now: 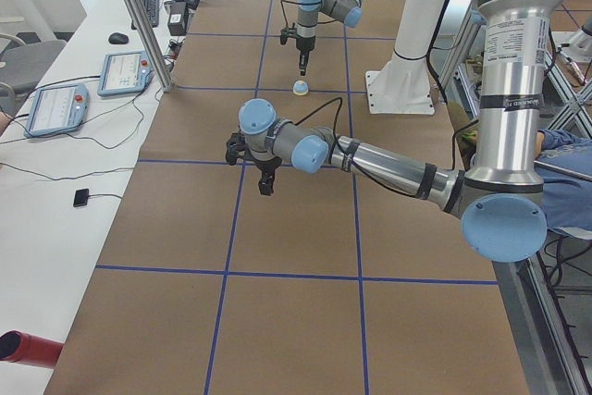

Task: Place and press bell with both arms
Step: 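Press down on the bell's cream button with the right gripper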

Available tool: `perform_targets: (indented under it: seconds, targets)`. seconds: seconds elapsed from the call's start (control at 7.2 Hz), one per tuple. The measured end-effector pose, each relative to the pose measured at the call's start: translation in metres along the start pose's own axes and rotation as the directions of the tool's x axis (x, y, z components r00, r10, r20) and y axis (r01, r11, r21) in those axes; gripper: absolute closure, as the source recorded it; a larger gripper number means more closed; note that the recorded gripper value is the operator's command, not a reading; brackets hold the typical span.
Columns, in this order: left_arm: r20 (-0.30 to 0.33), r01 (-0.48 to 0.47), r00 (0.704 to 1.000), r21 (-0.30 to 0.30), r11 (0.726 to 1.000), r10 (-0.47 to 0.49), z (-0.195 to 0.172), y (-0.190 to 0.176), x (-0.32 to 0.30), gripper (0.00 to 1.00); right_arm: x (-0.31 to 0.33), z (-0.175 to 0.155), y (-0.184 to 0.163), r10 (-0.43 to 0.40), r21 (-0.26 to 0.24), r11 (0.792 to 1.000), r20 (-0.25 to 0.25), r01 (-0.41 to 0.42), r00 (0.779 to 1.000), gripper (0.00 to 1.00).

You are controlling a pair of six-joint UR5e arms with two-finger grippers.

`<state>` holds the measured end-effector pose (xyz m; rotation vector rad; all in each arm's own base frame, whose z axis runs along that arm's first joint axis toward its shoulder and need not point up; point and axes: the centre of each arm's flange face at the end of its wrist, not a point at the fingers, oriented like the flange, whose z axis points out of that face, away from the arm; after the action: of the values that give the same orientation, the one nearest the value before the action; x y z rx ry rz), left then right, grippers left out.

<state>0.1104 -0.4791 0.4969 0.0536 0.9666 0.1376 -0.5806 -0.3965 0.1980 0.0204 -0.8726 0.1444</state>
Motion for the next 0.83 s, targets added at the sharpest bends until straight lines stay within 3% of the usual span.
perform_targets:
  seconds: [0.83]
  targets:
    - [0.001, 0.003, 1.0, -0.001, 1.0, -0.003, -0.001, 0.008, -0.002, 0.01, -0.019, 0.021, -0.001, -0.012, -0.002, 1.0, 0.013, 0.012, 1.0, 1.0]
